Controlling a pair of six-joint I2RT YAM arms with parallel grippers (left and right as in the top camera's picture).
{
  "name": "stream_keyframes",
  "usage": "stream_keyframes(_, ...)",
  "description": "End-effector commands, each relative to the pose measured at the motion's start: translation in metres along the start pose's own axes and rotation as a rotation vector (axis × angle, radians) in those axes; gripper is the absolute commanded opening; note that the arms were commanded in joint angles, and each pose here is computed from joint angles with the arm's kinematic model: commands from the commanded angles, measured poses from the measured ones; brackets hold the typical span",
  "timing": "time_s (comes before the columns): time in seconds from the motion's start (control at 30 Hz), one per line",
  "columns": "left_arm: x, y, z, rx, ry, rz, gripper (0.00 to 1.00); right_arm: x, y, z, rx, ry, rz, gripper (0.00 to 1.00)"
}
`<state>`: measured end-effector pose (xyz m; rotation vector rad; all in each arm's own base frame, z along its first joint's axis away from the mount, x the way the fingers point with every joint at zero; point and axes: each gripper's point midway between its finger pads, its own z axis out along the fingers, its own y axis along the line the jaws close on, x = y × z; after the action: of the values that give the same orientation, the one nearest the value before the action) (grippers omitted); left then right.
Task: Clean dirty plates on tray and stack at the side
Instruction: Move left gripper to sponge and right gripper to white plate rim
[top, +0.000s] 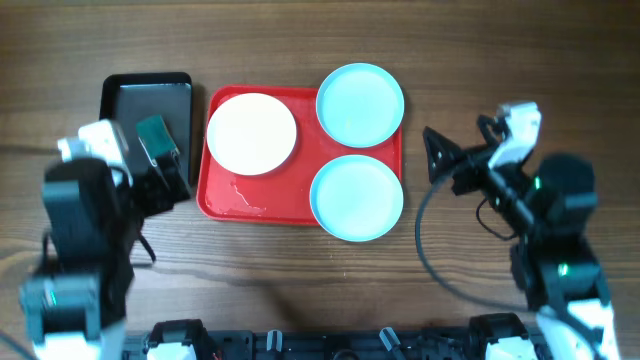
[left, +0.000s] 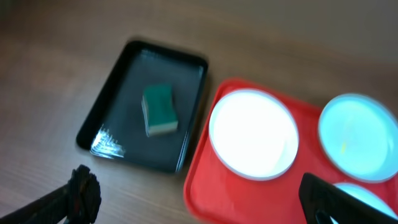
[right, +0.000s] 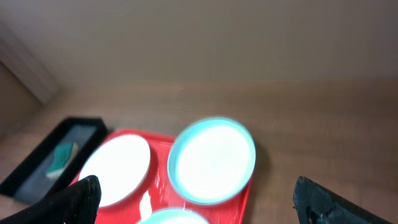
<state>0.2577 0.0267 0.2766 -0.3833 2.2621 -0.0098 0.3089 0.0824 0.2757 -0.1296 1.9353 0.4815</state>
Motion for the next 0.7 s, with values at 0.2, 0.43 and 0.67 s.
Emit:
stream_keyframes(0.2, 0.004, -0.013, 0.05, -0.061, 0.397, -0.043, 1.0, -0.028, 0.001, 0.04, -0.002, 0.234, 0.084, 1.0)
stream_keyframes(0.43, 0.025, -0.023, 0.095, -0.039, 0.543, -0.051, 1.0, -0.027, 0.01, 0.068, -0.101, 0.239, 0.153, 1.0)
stream_keyframes(0.67, 0.025, -0.019, 0.125, -0.088, 0.548, -0.107, 0.97, 0.003, 0.022, 0.094, -0.116, 0.347, 0.25, 0.94)
